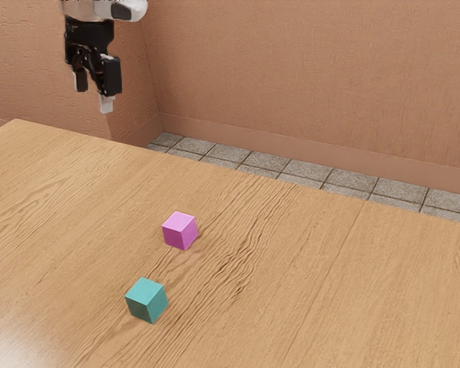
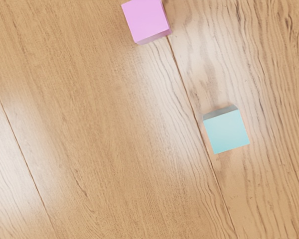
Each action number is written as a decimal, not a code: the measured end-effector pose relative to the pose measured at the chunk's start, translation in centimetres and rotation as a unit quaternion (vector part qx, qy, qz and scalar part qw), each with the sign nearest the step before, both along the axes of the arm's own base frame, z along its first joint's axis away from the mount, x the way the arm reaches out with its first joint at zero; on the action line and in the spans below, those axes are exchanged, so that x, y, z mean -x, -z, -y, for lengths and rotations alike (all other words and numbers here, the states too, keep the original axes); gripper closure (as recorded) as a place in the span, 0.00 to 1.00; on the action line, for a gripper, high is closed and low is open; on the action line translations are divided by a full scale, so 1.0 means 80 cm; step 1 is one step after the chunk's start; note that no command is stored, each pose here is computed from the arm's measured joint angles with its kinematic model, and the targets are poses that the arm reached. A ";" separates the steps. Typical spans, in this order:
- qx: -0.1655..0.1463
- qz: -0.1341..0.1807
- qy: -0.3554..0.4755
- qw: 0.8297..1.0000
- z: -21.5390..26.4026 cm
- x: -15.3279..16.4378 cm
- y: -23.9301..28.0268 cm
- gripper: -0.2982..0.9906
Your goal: Pick up the blue block with one arm, and put the blue block on the pink block with one arm
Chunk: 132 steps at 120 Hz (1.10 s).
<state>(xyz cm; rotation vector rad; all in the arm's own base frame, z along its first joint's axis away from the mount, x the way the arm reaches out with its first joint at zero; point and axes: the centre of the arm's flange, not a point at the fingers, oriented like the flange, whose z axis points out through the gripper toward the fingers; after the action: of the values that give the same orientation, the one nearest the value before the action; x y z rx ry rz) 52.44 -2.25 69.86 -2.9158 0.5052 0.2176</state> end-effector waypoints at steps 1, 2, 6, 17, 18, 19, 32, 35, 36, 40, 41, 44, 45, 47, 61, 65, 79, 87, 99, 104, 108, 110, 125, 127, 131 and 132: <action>0.000 -0.001 0.000 1.000 -0.001 -0.001 0.001 0.23; 0.001 -0.001 0.000 1.000 -0.003 -0.001 0.001 0.23; 0.002 -0.004 0.000 1.000 -0.008 -0.003 0.004 0.23; 0.004 -0.008 0.004 1.000 -0.019 -0.004 0.005 0.23; 0.004 -0.009 0.006 1.000 -0.019 -0.004 0.006 0.23; 0.004 -0.010 0.007 1.000 -0.019 -0.004 0.007 0.23; 0.010 -0.036 0.029 0.999 -0.008 -0.014 0.042 0.23; 0.015 -0.044 0.035 0.998 -0.003 -0.020 0.055 0.23; 0.017 -0.047 0.036 0.998 -0.002 -0.022 0.060 0.23; 0.024 -0.057 0.042 0.997 0.003 -0.029 0.076 0.23; 0.026 -0.059 0.043 0.997 0.004 -0.031 0.081 0.23; 0.031 -0.068 0.048 0.996 0.008 -0.037 0.095 0.23; 0.032 -0.071 0.049 0.996 0.009 -0.038 0.099 0.23; 0.034 -0.076 0.051 0.995 0.012 -0.040 0.109 0.23; 0.038 -0.102 0.058 0.992 0.025 -0.037 0.162 0.23; 0.036 -0.107 0.058 0.992 0.030 -0.032 0.174 0.23; 0.034 -0.123 0.053 0.990 0.038 -0.015 0.217 0.23; 0.038 -0.134 0.049 0.989 0.042 -0.007 0.255 0.23; 0.043 -0.134 0.034 0.989 0.042 0.016 0.306 0.23; 0.047 -0.130 0.024 0.990 0.042 0.025 0.323 0.23; 0.049 -0.125 0.014 0.991 0.041 0.033 0.333 0.23; 0.050 -0.122 0.010 0.991 0.041 0.035 0.337 0.23; 0.053 -0.106 -0.034 0.992 0.037 0.048 0.363 0.23; 0.053 -0.104 -0.041 0.992 0.034 0.049 0.366 0.23; 0.054 -0.101 -0.056 0.992 0.028 0.052 0.372 0.23; 0.054 -0.101 -0.059 0.992 0.027 0.052 0.374 0.23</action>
<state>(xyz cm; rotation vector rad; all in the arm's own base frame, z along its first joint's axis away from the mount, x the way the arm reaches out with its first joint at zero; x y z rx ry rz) 48.28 -4.38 39.95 -3.0489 0.3826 0.5214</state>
